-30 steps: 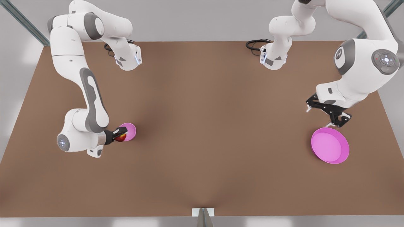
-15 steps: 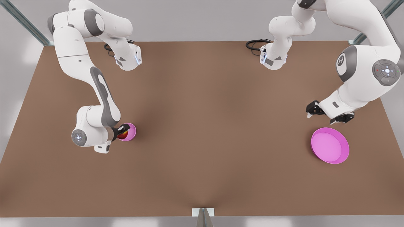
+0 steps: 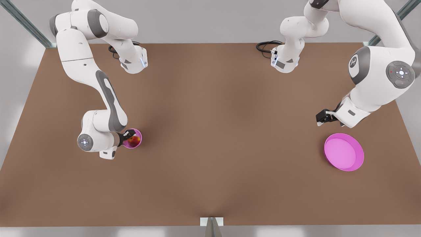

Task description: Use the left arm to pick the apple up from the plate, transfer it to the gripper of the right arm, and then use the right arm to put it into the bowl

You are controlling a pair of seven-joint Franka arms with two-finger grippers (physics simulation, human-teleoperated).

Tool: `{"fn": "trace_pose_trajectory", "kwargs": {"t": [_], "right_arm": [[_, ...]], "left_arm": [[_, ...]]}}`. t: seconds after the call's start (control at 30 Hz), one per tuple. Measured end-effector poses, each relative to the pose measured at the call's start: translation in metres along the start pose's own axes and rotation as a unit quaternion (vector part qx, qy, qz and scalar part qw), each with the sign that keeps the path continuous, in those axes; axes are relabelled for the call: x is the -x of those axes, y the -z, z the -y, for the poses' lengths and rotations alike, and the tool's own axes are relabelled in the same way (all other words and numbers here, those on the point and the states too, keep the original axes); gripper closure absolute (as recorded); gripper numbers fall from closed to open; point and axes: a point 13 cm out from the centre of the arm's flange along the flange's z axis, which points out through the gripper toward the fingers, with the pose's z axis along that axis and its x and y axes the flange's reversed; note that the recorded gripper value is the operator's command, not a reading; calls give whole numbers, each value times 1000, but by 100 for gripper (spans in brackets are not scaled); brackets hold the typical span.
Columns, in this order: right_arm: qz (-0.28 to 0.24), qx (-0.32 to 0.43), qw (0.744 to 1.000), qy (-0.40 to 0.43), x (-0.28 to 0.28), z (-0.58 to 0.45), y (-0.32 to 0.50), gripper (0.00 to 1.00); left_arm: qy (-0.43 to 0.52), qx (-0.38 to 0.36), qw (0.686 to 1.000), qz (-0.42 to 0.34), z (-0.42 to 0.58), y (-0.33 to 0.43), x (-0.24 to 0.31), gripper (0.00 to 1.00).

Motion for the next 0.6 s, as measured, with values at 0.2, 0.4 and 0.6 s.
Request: {"fn": "trace_pose_trajectory", "kwargs": {"t": [0.2,0.4,0.6], "right_arm": [[60,-38,997,5,34,13,81,0],[165,-184,969,6,12,-31,356,0],[109,-166,975,-100,-48,-9,354,0]], "left_arm": [[32,1,999,-2,0,-4,1,0],[44,-1,999,1,8,-7,16,0],[56,-2,998,0,9,-7,17,0]]}}
